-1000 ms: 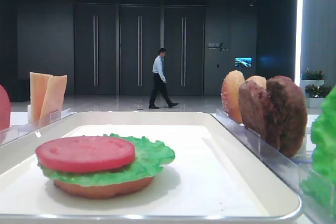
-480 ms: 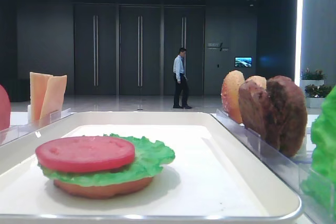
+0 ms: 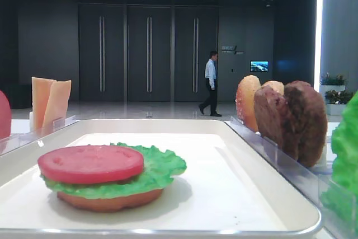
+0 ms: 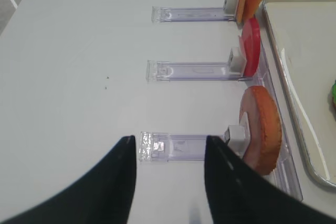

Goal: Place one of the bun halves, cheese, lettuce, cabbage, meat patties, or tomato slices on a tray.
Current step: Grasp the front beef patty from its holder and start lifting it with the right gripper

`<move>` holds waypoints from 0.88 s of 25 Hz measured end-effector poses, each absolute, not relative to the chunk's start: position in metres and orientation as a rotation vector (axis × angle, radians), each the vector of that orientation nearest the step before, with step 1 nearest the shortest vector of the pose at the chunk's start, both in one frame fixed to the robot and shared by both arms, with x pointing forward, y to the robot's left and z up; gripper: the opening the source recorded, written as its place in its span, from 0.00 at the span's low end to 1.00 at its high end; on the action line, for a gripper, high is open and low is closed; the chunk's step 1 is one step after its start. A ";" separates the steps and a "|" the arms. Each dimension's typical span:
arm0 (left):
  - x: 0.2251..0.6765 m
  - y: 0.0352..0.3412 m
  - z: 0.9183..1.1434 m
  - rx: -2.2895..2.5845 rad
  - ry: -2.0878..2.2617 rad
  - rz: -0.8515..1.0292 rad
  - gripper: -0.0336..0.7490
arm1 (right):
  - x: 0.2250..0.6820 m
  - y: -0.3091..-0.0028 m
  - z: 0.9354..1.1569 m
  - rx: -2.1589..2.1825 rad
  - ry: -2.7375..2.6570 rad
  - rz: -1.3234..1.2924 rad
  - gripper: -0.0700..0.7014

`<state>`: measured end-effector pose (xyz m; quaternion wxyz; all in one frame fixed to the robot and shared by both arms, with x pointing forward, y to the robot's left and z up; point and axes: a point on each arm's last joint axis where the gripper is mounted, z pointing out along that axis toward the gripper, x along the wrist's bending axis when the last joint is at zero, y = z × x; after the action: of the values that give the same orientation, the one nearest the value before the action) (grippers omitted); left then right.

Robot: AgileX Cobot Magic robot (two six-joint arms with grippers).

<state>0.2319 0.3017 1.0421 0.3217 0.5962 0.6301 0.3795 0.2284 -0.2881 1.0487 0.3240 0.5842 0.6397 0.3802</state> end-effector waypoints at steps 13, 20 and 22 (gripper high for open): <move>0.232 0.302 1.042 1.566 1.655 0.997 0.46 | 0.259 -0.288 1.082 1.654 1.732 0.955 0.73; 0.232 0.302 1.042 1.566 1.655 0.997 0.46 | 0.346 -0.287 1.113 1.875 1.902 0.772 0.72; 0.232 0.302 1.042 1.566 1.655 0.997 0.46 | 0.376 -0.287 1.108 1.958 1.975 0.677 0.72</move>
<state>0.2319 0.3017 1.0421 0.3217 0.5962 0.6301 0.3795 0.3762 -0.2874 1.1084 0.1391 0.6773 0.6834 0.2342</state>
